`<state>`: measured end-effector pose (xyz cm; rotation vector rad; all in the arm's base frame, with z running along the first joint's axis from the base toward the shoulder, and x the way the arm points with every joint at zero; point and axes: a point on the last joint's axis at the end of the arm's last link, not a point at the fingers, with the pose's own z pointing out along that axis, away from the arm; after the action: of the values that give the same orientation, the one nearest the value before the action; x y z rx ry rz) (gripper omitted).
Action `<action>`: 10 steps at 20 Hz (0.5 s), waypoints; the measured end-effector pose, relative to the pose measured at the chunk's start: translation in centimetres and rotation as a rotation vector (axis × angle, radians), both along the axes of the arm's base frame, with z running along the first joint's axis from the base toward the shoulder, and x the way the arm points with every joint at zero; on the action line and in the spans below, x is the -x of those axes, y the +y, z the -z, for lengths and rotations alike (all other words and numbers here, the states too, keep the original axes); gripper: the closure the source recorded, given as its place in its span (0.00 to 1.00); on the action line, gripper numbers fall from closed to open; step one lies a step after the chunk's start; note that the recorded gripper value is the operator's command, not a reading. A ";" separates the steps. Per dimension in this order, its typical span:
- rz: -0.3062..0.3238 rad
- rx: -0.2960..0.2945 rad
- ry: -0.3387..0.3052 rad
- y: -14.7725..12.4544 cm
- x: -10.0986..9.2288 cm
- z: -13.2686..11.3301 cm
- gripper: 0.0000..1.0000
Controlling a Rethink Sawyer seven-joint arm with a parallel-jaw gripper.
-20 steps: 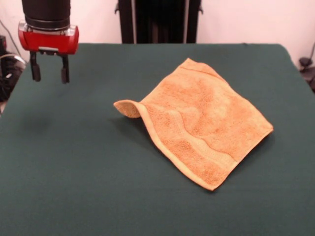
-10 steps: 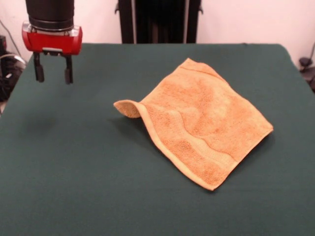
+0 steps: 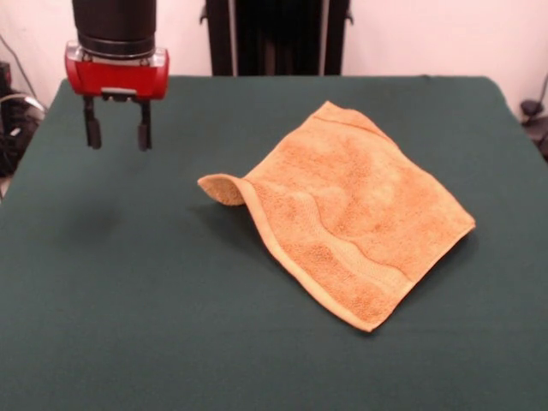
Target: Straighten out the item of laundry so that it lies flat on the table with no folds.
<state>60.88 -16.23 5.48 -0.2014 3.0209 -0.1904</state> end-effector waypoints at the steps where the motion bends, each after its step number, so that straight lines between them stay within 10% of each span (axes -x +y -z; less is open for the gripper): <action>1: -0.005 0.000 0.000 0.3 -0.1 0.0 0.00; 10: -0.017 -0.001 0.002 1.0 -0.2 0.0 0.00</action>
<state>61.05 -15.20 5.44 -0.2269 3.0198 -0.1880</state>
